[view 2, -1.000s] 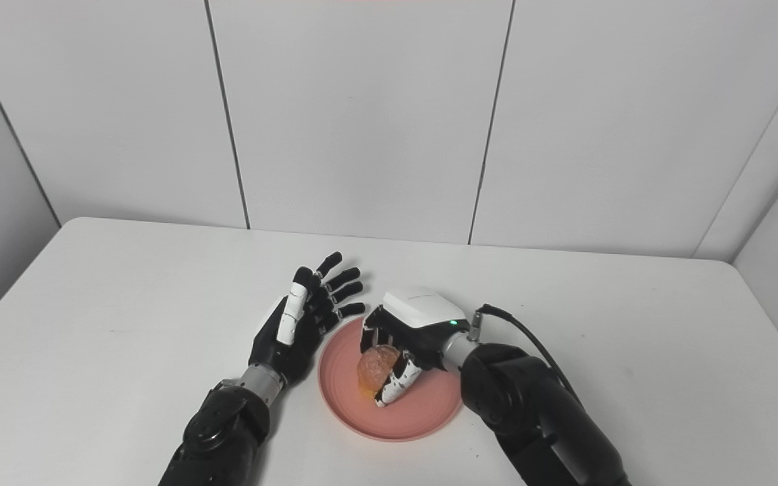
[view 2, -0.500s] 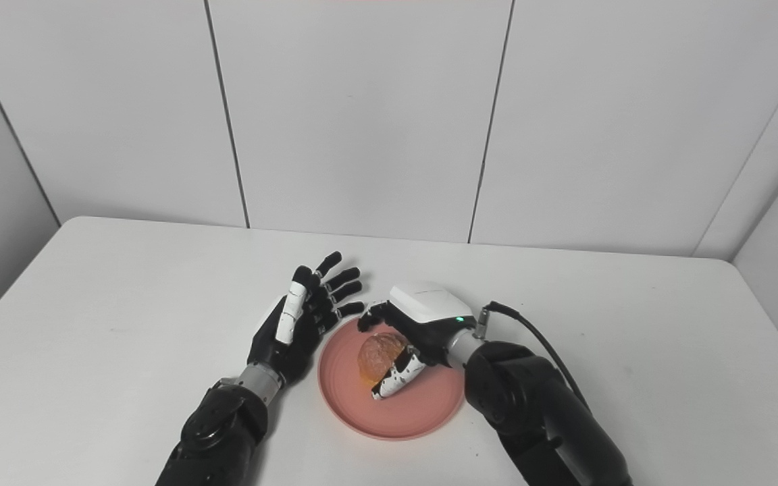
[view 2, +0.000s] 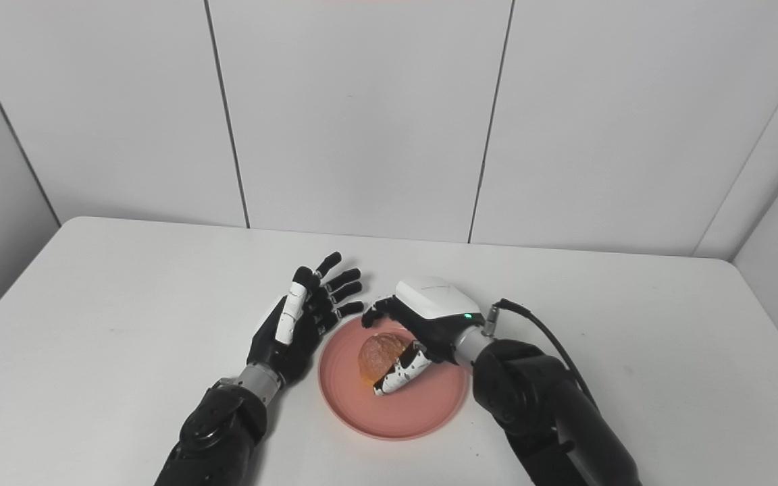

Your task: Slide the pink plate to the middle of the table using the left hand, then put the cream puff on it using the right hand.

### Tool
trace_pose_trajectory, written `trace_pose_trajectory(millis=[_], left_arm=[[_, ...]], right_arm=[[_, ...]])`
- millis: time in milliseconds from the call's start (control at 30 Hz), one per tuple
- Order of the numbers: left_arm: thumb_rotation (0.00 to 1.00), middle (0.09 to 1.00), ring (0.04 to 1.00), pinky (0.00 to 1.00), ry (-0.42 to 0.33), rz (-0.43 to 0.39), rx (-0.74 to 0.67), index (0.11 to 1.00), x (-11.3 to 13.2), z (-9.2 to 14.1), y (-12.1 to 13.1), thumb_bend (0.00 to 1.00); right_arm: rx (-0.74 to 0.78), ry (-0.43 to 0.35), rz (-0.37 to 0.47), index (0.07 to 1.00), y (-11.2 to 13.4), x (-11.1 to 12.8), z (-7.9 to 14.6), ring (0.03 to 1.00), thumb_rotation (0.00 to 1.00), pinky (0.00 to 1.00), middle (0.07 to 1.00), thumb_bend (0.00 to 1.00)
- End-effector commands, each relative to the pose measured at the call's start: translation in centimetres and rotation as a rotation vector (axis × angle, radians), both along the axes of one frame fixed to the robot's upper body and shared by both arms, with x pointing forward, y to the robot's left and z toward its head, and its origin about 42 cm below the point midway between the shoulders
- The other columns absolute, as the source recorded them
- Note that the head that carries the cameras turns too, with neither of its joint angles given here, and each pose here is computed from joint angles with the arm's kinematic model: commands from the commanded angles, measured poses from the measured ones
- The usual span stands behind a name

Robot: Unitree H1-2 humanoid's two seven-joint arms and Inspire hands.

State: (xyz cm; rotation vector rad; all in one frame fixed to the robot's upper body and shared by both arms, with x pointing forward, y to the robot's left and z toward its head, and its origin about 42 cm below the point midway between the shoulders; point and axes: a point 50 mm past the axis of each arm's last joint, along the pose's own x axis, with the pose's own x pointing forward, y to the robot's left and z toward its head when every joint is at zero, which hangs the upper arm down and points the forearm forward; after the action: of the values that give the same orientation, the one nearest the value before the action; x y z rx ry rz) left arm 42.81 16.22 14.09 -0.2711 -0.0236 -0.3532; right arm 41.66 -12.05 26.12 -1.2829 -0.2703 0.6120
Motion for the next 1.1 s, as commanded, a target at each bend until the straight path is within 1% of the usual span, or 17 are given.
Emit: trace_pose_trajectory(millis=[0,33,67,167,233,267,367,400,500,567,600,633,733,767,867,967,1067], left_arm=[[0.84,0.858,0.885,0.79,0.115,0.004,0.013,0.934,-0.9,-2.4,0.7,0.93],[0.84,0.859,0.886,0.79,0.114,0.004,0.011,0.934,-0.9,-2.4,0.6,0.93],[0.84,0.865,0.885,0.79,0.114,0.004,0.010,0.935,-0.9,-2.4,0.6,0.92],[0.84,0.873,0.885,0.80,0.104,0.020,0.010,0.940,-0.9,-2.4,0.5,0.93],[0.83,0.867,0.881,0.77,0.092,0.048,0.004,0.932,-0.9,-2.4,0.4,0.93],[0.83,0.866,0.882,0.77,0.083,0.062,0.004,0.931,-0.9,-2.4,0.4,0.93],[0.82,0.858,0.876,0.76,0.011,0.130,0.019,0.919,-1.0,-2.4,0.5,0.92],[0.81,0.856,0.874,0.76,-0.024,0.161,0.020,0.913,-1.1,-2.3,0.5,0.92],[0.78,0.878,0.902,0.80,-0.124,0.238,0.050,0.919,-1.1,-1.8,0.3,0.95],[0.79,0.898,0.917,0.83,-0.164,0.266,0.095,0.929,-1.1,-1.5,0.2,0.95],[0.82,0.917,0.935,0.87,-0.178,0.279,0.124,0.935,-1.1,-1.2,0.1,0.94],[0.82,0.919,0.938,0.88,-0.187,0.288,0.147,0.935,-1.1,-1.1,0.0,0.94],[0.84,0.948,0.974,0.96,-0.196,0.305,0.215,0.934,-1.2,-0.3,-0.3,0.89],[0.85,0.964,0.990,0.98,-0.197,0.306,0.232,0.941,-1.2,-0.1,-0.3,0.87],[0.85,0.990,1.000,1.00,-0.198,0.315,0.258,0.958,-1.3,0.5,-0.4,0.82],[0.86,0.996,1.000,1.00,-0.198,0.343,0.283,0.956,-1.3,0.8,-0.4,0.80],[0.87,0.996,1.000,1.00,-0.188,0.369,0.305,0.955,-1.2,1.0,-0.4,0.80]], right_arm=[[0.038,-0.081,-0.015,0.707,-0.7,0.1,2.7,0.729,0.36,0.57,0.767,1.00],[0.065,-0.100,-0.016,0.708,-0.9,-0.1,3.2,0.721,0.38,0.57,0.762,1.00],[0.083,-0.112,-0.017,0.715,-1.0,-0.3,3.5,0.701,0.42,0.55,0.751,0.97],[0.190,-0.151,-0.029,0.721,-1.9,-0.7,4.3,0.681,0.49,0.56,0.739,0.91],[0.285,-0.162,-0.046,0.732,-2.8,-0.8,4.4,0.728,0.59,0.62,0.771,0.88],[0.320,-0.164,-0.056,0.734,-3.1,-0.8,4.2,0.738,0.61,0.63,0.778,0.87],[0.417,-0.165,-0.102,0.753,-4.1,-0.9,3.4,0.783,0.70,0.70,0.788,0.85],[0.456,-0.164,-0.122,0.759,-4.4,-1.0,3.0,0.775,0.72,0.69,0.783,0.84],[0.633,-0.142,-0.197,0.777,-5.1,-1.0,1.8,0.759,0.79,0.66,0.788,0.84],[0.746,-0.127,-0.223,0.776,-5.3,-0.8,1.1,0.755,0.82,0.65,0.789,0.81],[0.827,-0.104,-0.248,0.767,-5.4,-0.6,0.5,0.739,0.86,0.65,0.777,0.81],[0.901,-0.077,-0.273,0.766,-5.5,-0.5,0.0,0.738,0.87,0.65,0.776,0.81],[1.112,0.009,-0.340,0.773,-5.6,-0.1,-1.5,0.773,0.89,0.67,0.818,0.83],[1.174,0.023,-0.363,0.771,-5.6,0.0,-1.9,0.778,0.91,0.67,0.815,0.84],[1.351,0.049,-0.426,0.780,-5.6,0.2,-3.4,0.786,0.94,0.71,0.797,0.85],[1.470,0.074,-0.471,0.831,-5.6,0.3,-5.0,0.836,0.95,0.79,0.845,0.85],[1.514,0.075,-0.500,0.844,-5.7,0.1,-6.4,0.855,0.96,0.82,0.866,0.83]])
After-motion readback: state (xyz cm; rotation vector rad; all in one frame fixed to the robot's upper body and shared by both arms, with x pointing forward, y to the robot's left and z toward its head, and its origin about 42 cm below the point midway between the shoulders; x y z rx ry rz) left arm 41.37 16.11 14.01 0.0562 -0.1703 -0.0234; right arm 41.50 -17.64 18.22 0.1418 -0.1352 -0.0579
